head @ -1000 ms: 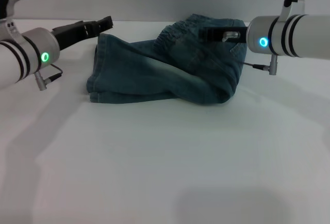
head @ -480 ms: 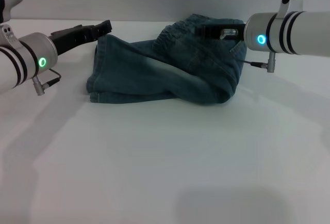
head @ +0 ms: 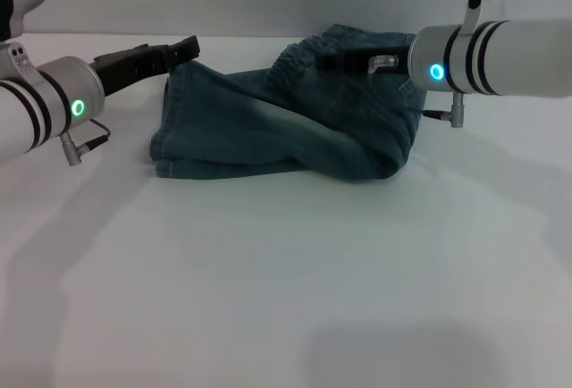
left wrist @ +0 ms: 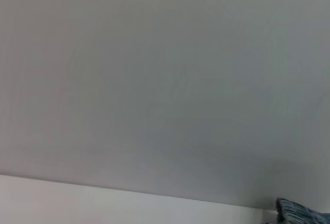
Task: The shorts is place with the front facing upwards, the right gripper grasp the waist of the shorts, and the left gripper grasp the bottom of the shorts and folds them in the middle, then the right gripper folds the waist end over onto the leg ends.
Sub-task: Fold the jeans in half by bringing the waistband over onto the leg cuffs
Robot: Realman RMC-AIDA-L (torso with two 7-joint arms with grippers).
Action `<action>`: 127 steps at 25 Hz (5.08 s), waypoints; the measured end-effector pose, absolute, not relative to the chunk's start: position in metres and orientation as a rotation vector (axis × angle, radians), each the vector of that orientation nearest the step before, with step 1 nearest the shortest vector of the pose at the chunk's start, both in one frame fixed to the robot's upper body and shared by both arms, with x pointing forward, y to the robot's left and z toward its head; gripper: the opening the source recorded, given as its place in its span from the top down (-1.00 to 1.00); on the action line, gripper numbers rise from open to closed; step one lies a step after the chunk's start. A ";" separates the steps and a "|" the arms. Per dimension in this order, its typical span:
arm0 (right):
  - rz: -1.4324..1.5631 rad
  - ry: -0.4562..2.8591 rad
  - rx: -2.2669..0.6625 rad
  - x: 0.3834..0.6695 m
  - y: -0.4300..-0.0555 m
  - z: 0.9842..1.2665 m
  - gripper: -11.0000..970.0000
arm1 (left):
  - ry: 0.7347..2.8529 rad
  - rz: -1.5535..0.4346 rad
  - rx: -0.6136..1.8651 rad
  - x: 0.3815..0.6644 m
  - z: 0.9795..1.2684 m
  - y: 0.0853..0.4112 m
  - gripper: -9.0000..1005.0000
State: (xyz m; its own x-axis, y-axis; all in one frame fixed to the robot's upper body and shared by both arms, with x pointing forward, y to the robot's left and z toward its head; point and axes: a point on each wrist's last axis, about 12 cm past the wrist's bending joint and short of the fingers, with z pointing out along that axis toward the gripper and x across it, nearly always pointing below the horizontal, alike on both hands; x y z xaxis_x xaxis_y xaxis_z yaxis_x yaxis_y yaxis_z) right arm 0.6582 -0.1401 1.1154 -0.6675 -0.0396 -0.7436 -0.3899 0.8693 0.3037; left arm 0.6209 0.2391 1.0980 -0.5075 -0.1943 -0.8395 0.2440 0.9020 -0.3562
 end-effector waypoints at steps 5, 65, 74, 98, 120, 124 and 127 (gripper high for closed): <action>0.530 2.293 -0.316 0.661 -0.139 1.109 -0.13 | 2.034 -0.538 0.039 0.621 1.098 0.238 -0.65; 0.579 2.229 -0.348 0.651 -0.131 1.123 0.94 | 2.035 -0.540 0.065 0.624 1.100 0.233 -0.65; 0.555 2.176 -0.441 0.642 -0.123 1.125 0.94 | 2.038 -0.541 0.062 0.623 1.099 0.233 -0.65; 0.632 2.255 -0.442 0.617 -0.128 1.104 0.77 | 2.032 -0.534 0.045 0.620 1.098 0.238 -0.65; 0.644 2.281 -0.366 0.648 -0.103 1.119 -0.19 | 2.017 -0.533 0.054 0.620 1.102 0.238 -0.65; 0.646 2.295 -0.365 0.646 -0.102 1.116 -0.27 | 2.017 -0.535 0.056 0.620 1.103 0.237 -0.65; 0.636 2.312 -0.355 0.648 -0.102 1.113 -0.39 | 2.016 -0.537 0.061 0.621 1.104 0.236 -0.65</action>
